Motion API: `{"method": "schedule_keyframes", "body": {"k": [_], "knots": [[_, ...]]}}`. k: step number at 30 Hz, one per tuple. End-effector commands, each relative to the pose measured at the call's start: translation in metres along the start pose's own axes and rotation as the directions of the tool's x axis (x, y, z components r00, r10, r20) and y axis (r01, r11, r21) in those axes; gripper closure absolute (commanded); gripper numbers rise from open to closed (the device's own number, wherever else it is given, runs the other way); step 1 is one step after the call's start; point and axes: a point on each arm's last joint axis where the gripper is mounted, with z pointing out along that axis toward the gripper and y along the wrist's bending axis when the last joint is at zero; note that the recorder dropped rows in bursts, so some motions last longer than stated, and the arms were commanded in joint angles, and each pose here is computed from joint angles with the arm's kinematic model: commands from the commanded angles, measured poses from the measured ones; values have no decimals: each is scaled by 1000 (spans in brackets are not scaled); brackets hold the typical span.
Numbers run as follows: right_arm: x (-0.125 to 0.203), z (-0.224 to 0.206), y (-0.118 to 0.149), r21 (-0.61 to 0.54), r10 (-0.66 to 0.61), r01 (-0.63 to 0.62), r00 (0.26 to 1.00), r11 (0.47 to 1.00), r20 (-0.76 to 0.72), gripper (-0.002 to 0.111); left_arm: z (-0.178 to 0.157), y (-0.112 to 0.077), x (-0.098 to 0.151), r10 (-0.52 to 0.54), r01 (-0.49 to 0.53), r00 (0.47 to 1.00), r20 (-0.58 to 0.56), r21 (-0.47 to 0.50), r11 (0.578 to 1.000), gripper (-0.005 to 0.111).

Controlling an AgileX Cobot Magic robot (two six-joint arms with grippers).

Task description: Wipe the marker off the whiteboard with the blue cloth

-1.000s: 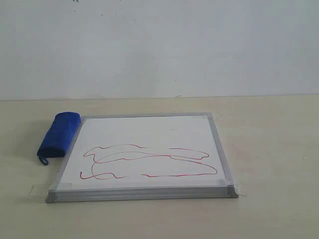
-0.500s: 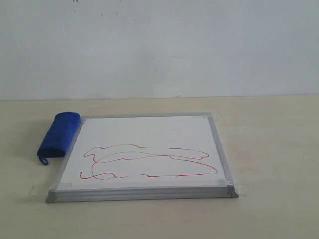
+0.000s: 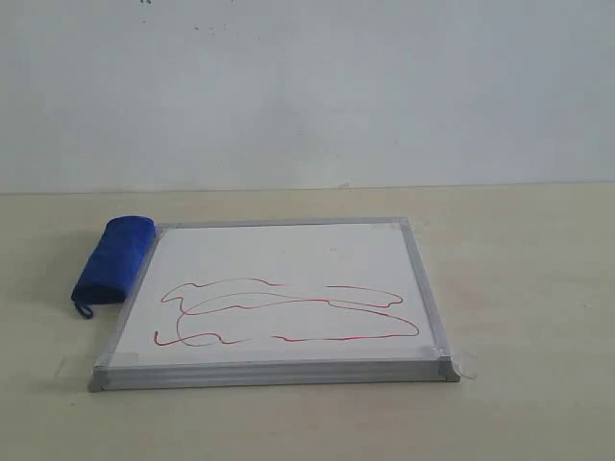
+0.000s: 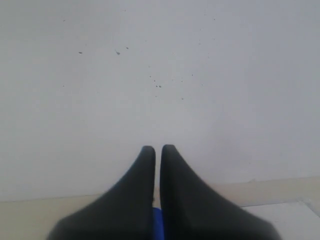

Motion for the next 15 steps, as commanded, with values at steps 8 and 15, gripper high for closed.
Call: {"method": "schedule_keyframes", "body": {"k": [8, 15], "knots": [[-1, 0, 0, 2, -6, 6, 1000, 1000, 9, 107, 23, -3, -4, -7, 7, 1000, 16, 25, 1000, 103], [-1, 0, 0, 2, -6, 6, 1000, 1000, 9, 107, 35, -4, -2, -6, 6, 1000, -5, 32, 999, 103]]}}
